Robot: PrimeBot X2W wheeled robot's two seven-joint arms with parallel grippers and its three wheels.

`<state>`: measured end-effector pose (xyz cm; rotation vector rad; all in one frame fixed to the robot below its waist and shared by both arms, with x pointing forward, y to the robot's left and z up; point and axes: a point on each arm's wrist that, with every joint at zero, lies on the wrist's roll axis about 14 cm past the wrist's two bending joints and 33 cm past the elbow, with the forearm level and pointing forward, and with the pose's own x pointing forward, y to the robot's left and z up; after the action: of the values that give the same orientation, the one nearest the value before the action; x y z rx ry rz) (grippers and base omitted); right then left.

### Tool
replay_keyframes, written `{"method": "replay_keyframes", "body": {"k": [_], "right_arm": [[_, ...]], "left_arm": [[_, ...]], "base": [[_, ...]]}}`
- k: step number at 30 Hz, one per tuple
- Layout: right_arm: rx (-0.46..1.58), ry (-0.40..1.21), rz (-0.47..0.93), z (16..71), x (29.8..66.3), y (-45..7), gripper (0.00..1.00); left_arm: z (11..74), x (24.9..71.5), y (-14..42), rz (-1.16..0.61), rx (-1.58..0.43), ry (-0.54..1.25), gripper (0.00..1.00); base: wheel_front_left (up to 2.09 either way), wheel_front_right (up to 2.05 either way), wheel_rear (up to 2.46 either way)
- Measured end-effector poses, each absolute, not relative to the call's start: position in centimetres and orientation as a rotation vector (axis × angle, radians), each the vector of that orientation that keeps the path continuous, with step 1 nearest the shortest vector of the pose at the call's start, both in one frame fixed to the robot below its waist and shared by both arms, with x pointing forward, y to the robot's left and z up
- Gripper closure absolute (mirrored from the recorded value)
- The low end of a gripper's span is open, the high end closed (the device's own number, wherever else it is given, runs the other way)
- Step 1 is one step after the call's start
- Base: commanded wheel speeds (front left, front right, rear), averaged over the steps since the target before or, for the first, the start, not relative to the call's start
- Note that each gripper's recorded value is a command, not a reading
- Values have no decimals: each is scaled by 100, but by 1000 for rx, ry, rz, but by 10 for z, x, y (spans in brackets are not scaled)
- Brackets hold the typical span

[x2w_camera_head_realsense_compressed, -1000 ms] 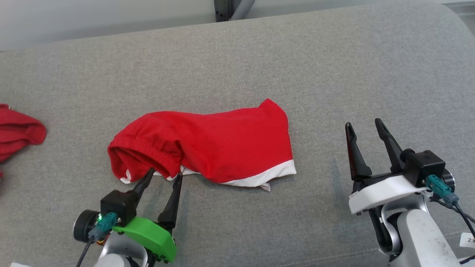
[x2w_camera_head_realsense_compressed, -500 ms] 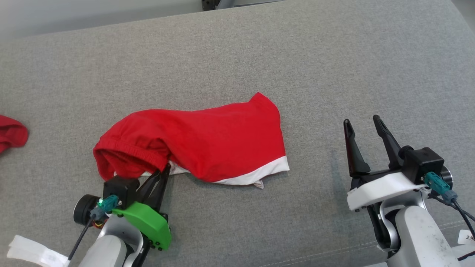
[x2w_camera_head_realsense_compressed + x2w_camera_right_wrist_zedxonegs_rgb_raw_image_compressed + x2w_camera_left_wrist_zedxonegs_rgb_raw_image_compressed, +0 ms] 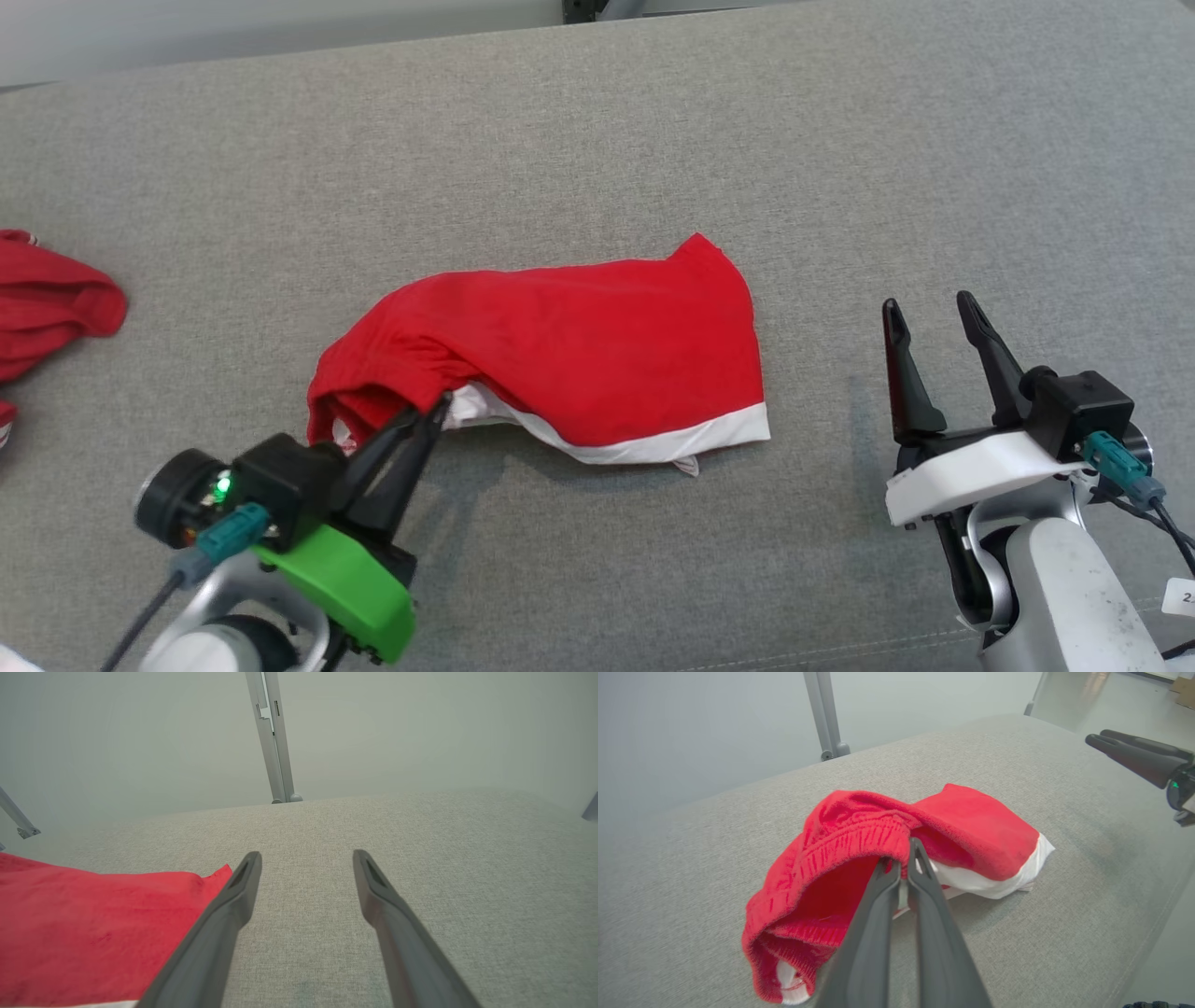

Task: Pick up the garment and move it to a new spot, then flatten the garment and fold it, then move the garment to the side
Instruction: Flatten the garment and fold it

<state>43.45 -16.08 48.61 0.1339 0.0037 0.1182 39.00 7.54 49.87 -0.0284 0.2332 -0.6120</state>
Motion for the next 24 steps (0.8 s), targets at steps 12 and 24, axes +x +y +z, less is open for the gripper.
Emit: {"method": "replay_keyframes", "body": {"k": [12, 24], "right_arm": [[138, 10, 142, 484, 446, -151, 0], [129, 32, 103, 474, 447, -166, 0]], "left_arm": [[490, 410, 148, -369, -93, 254, 100], [433, 446, 159, -264, -238, 300, 69]], "base": [[0, 0, 0], [0, 0, 0]]}}
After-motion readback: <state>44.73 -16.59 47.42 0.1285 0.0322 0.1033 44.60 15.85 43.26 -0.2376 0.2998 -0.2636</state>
